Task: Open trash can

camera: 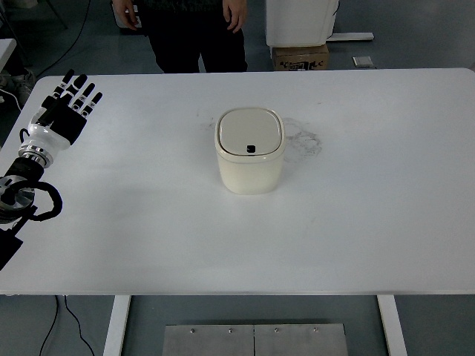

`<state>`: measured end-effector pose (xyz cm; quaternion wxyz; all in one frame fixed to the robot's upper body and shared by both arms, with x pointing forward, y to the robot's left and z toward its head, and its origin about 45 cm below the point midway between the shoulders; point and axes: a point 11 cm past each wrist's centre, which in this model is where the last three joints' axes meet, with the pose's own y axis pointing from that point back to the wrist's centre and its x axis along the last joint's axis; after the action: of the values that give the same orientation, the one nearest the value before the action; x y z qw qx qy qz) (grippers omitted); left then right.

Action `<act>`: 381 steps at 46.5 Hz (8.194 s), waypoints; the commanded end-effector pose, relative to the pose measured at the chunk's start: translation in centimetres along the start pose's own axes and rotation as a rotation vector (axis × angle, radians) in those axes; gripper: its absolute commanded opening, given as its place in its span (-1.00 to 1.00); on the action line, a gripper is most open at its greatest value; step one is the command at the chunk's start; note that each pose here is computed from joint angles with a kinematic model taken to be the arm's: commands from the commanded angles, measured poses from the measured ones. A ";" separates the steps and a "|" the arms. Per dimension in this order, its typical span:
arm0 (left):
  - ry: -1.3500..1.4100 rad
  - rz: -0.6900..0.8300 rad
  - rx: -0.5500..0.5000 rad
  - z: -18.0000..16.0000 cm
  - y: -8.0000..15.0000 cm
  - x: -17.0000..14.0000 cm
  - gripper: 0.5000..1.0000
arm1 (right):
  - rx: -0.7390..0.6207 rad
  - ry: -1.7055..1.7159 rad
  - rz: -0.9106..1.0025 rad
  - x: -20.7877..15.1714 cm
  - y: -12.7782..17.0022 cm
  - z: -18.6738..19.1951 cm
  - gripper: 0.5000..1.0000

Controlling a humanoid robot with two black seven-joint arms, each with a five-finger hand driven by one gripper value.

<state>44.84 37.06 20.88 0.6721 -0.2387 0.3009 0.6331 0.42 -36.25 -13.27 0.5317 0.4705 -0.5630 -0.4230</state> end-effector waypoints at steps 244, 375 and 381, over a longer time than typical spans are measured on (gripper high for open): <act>-1.618 -1.054 0.770 -9.5 1.6 -24.5 1.00 | 0.000 0.000 0.000 0.0 0.0 0.0 0.97; -1.599 -1.066 0.776 -10.2 1.6 -25.1 1.00 | 0.002 0.000 0.000 0.0 0.0 -0.1 0.97; -1.598 -1.069 0.779 -10.3 1.6 -25.0 1.00 | 0.000 0.000 0.000 0.0 0.0 0.0 0.97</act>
<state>41.82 12.31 31.44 0.8994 0.3818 -0.1945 0.0865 0.44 -36.24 -13.27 0.5316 0.4706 -0.5631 -0.4229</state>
